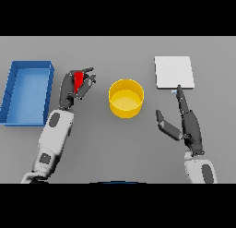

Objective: Pick up the red beaker and tilt it to pour out 1 green nut into yellow bowl. Pick up the yellow bowl and place it on the metallic measuring scale.

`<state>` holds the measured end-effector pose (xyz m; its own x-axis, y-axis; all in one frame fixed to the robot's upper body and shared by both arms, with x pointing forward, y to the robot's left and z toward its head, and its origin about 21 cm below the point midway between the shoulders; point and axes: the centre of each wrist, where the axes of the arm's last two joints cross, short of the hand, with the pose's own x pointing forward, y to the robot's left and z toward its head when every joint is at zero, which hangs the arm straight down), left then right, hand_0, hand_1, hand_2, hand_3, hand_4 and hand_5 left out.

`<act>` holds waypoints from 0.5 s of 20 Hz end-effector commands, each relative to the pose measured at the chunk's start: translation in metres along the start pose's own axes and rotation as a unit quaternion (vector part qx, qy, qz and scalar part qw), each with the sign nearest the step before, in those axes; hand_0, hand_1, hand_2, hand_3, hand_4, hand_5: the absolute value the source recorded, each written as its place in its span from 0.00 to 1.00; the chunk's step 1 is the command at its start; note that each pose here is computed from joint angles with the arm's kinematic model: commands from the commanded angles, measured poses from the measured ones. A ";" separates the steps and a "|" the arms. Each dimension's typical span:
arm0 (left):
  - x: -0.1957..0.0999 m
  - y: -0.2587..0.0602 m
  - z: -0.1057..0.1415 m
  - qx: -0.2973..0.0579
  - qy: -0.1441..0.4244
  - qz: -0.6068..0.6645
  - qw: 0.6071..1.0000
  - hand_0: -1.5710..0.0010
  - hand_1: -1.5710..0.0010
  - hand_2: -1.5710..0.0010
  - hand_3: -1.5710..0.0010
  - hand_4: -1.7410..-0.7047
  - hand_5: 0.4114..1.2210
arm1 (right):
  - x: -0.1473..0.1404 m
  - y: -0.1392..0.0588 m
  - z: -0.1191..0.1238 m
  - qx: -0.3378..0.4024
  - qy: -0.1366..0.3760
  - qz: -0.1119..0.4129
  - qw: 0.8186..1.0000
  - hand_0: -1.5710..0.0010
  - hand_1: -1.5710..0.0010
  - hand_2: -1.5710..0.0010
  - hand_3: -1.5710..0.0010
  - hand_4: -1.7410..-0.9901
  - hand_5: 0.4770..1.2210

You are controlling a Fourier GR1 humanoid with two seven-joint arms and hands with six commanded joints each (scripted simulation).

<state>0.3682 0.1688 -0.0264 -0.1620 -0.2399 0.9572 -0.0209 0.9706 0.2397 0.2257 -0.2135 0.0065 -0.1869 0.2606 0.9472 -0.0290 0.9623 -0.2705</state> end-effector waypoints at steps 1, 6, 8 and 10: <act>0.002 0.003 -0.001 -0.002 -0.003 -0.006 1.000 0.04 0.04 0.04 0.06 0.03 0.88 | -0.001 -0.001 0.000 -0.002 0.004 0.005 1.000 1.00 1.00 1.00 1.00 0.77 0.25; 0.039 0.017 -0.017 -0.048 -0.044 -0.101 0.993 0.01 0.01 0.01 0.02 0.01 0.89 | -0.001 0.000 0.001 -0.005 0.002 0.028 1.000 1.00 1.00 1.00 1.00 0.85 0.24; 0.055 0.024 -0.025 -0.087 -0.063 -0.186 0.977 0.01 0.01 0.01 0.01 0.01 0.90 | -0.002 -0.003 0.003 -0.005 0.001 0.033 0.999 1.00 1.00 1.00 1.00 0.86 0.25; 0.066 0.022 -0.028 -0.115 -0.071 -0.234 0.963 0.01 0.01 0.01 0.01 0.01 0.89 | -0.001 -0.003 0.004 -0.004 0.001 0.027 1.000 1.00 1.00 1.00 1.00 0.86 0.25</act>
<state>0.3844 0.1736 0.0463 -0.3233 -0.6268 0.7089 0.0941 0.7241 0.6832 0.2223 -0.2169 0.0059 -0.1866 0.3112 0.9319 -0.0118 0.9477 -0.3188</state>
